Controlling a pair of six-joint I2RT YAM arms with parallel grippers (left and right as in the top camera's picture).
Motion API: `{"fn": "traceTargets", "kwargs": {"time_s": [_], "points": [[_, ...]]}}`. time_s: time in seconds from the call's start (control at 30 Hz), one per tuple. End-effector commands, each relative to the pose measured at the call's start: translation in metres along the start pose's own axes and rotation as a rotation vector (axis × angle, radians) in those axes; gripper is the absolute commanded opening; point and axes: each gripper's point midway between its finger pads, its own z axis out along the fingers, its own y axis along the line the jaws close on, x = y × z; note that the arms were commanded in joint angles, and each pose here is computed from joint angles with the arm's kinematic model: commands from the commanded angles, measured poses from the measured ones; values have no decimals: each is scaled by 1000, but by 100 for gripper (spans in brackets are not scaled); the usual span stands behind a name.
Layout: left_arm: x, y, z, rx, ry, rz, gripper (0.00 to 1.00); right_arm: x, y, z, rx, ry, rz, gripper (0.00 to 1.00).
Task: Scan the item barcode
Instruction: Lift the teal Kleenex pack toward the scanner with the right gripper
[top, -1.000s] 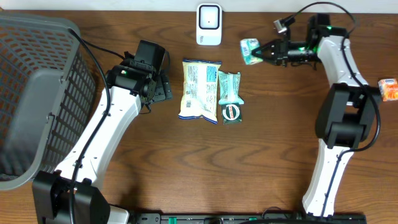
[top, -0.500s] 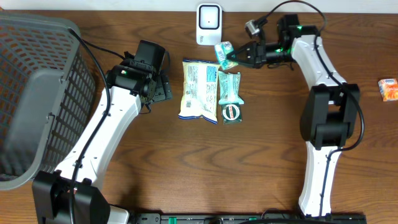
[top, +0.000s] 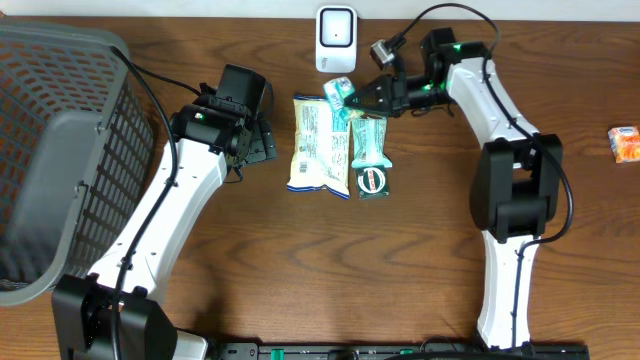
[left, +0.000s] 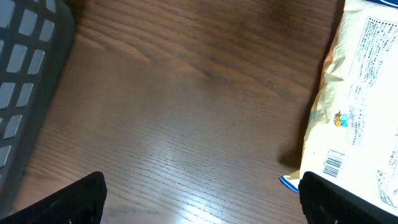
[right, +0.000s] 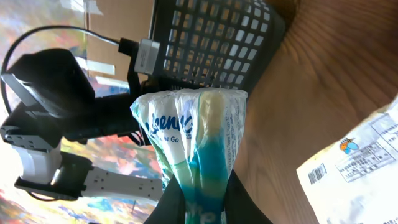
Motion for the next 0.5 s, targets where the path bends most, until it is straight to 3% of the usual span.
{"fn": "traceTargets", "kwargs": {"time_s": [0.0,0.47], "points": [[-3,3,-4,-11,-15,2,98,-1,12,1,-18,-3,-54,1],[-3,3,-4,-11,-15,2,98,-2,12,0,-17,-5,-60,1]]}}
